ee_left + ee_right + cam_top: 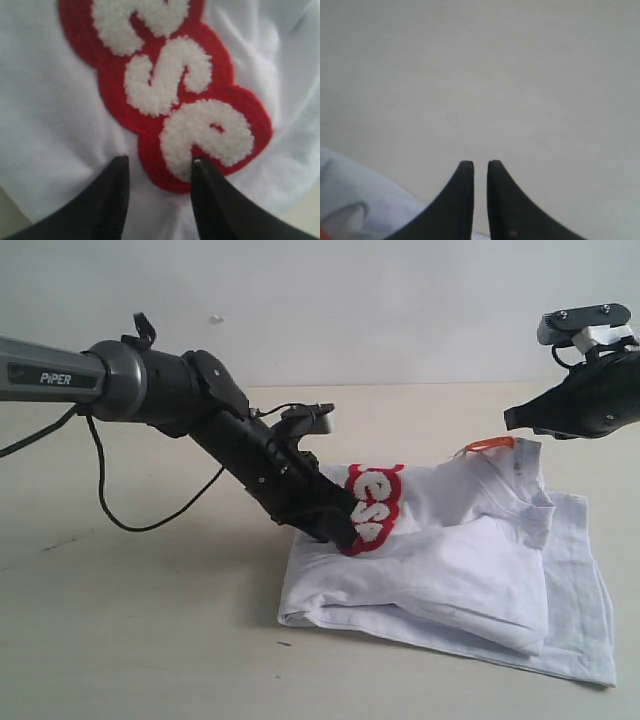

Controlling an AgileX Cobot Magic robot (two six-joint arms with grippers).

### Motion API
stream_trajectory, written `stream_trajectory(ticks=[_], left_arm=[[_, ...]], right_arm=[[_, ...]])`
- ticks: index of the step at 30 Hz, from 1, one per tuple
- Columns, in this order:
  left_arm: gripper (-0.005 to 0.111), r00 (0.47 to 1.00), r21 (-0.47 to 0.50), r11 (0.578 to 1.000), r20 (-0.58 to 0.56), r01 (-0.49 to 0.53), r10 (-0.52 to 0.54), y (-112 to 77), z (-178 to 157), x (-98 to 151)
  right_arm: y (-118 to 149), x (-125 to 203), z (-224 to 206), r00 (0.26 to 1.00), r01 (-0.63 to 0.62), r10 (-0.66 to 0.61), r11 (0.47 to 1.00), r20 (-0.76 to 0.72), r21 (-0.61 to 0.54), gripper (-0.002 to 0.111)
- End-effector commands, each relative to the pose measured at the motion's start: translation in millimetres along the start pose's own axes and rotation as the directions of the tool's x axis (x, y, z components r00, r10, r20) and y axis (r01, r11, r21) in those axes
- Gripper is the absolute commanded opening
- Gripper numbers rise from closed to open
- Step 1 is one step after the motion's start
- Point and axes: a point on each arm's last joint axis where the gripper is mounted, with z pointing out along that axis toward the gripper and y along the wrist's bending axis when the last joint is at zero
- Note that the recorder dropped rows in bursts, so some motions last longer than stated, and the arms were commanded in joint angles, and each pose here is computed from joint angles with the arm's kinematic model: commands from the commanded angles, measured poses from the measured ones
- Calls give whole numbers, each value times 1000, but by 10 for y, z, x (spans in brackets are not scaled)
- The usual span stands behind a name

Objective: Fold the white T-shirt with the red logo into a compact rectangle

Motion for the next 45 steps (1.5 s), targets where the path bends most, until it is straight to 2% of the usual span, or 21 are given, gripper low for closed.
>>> stream_trajectory(ticks=[1,4,6,7,9,11,15,19,24,32,37,42,45], left_arm=[[41,998,22,999,-52,47,-45,97,182,105],[41,993,10,995,-74,96,-95,237,236,168],[41,990,18,993,-81,119,-117,321,192,191],[41,987,25,990,-91,137,-134,358,160,206],[41,982,33,986,-97,163,-159,433,100,226],[41,979,37,983,-98,182,-177,507,46,243],[41,975,36,978,-93,206,-202,606,-25,263],[41,969,32,971,-85,235,-232,729,-114,290],[41,957,59,961,-121,271,-262,861,-242,376],[41,934,116,949,-247,294,-259,874,-295,564],[41,927,140,943,-276,301,-255,844,-305,582],[41,931,138,944,-259,300,-258,842,-373,558],[41,944,117,950,-199,291,-264,863,-519,498]], right_arm=[[-29,-97,-97,998,-2,0,1000,61,32,13],[43,-102,-146,999,11,-9,999,38,-43,12],[180,-170,-170,998,27,-19,987,53,-157,11],[328,-210,-196,994,94,-78,961,72,-259,10],[550,-203,-222,988,152,-135,906,71,-396,9],[692,-104,-186,982,173,-189,853,16,-492,9],[752,86,-79,966,127,-232,806,-112,-578,9],[746,241,51,946,46,-225,806,-234,-590,9],[721,405,270,926,-13,-205,822,-317,-569,9],[655,587,629,917,-43,-165,864,-364,-501,9],[690,534,782,929,-36,-147,877,-339,-480,9],[844,397,786,932,-1,-190,849,-308,-529,9],[872,299,673,934,11,-210,826,-290,-564,9]])
